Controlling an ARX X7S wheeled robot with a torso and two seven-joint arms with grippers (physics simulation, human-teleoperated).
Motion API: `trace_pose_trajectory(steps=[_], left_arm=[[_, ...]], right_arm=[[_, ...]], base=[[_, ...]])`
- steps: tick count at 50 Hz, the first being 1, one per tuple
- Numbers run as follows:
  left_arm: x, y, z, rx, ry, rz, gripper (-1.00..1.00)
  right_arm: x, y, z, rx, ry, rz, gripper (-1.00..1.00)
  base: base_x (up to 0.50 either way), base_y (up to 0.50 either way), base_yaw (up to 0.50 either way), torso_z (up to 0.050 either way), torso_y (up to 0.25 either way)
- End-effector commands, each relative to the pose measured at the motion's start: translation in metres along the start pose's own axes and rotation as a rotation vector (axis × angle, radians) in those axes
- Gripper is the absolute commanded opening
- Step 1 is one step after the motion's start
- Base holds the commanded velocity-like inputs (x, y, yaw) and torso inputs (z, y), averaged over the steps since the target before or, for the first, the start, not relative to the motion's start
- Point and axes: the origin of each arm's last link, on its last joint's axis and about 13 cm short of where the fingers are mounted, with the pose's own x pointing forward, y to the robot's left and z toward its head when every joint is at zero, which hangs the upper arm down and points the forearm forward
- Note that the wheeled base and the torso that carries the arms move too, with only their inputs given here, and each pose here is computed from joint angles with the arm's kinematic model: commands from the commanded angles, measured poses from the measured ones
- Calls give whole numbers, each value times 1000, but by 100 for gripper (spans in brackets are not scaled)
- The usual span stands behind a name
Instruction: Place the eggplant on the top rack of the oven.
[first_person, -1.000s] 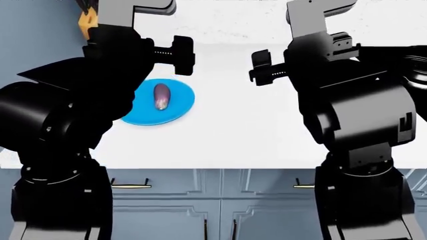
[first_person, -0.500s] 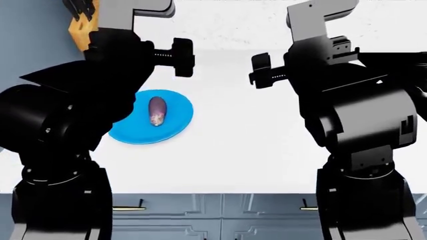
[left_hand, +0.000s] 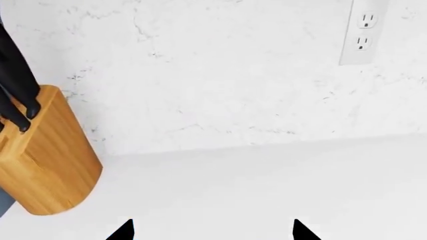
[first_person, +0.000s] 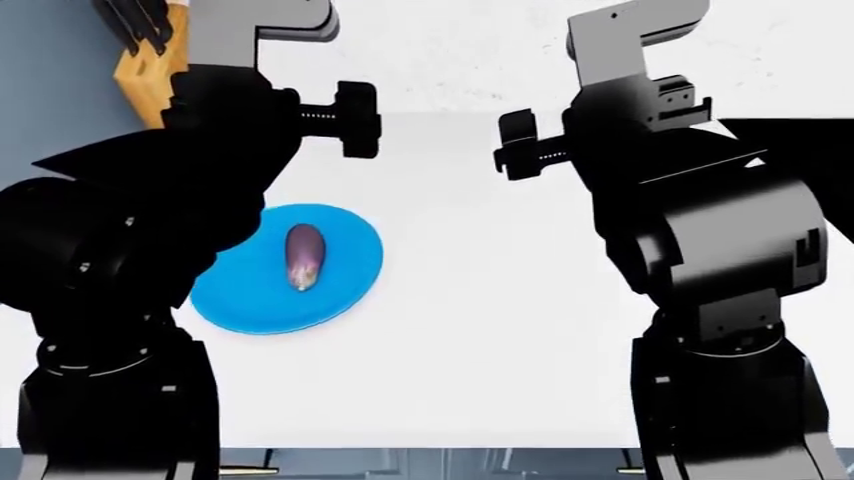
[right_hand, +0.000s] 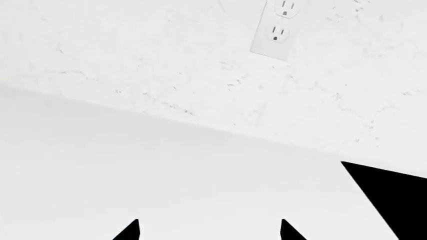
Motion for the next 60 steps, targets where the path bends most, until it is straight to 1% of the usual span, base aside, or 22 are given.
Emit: trace_pose_trajectory(steps=[1,15,21,23,24,27,28,31,38,43,60], left_arm=[[0,2,-3,-9,5,8,100],[-3,1,-6,-12,15,12,100],[2,4,-12,-30,60,23,100],[5,3,-16,-25,74,23,100],[6,4,-17,-44,87,18,100],[8,3,-20,-30,109,10,100],[9,3,-21,-26,117,22,100],[11,2,-24,-31,137,15,100],[15,5,-31,-46,173,34,100],[13,8,-38,-54,189,60,100],[4,10,-54,-76,221,92,100]], right_arm=[[2,2,-1,-2,5,6,100],[2,4,-2,-2,18,3,100],[1,5,-3,-1,15,9,100],[-2,7,-1,-19,7,19,100],[-2,7,0,-15,8,19,100],[-2,5,1,-9,-1,15,100],[-2,5,1,-8,-2,19,100],[-2,5,1,2,-6,12,100],[-3,4,1,2,-11,11,100],[-4,4,0,3,-7,9,100],[-3,4,-2,7,-5,13,100]], base=[[195,0,0,0,0],[85,0,0,0,1],[0,0,0,0,0],[0,0,0,0,0],[0,0,0,0,0],[0,0,0,0,0],[0,0,0,0,0],[0,0,0,0,0],[0,0,0,0,0],[0,0,0,0,0],[0,0,0,0,0]])
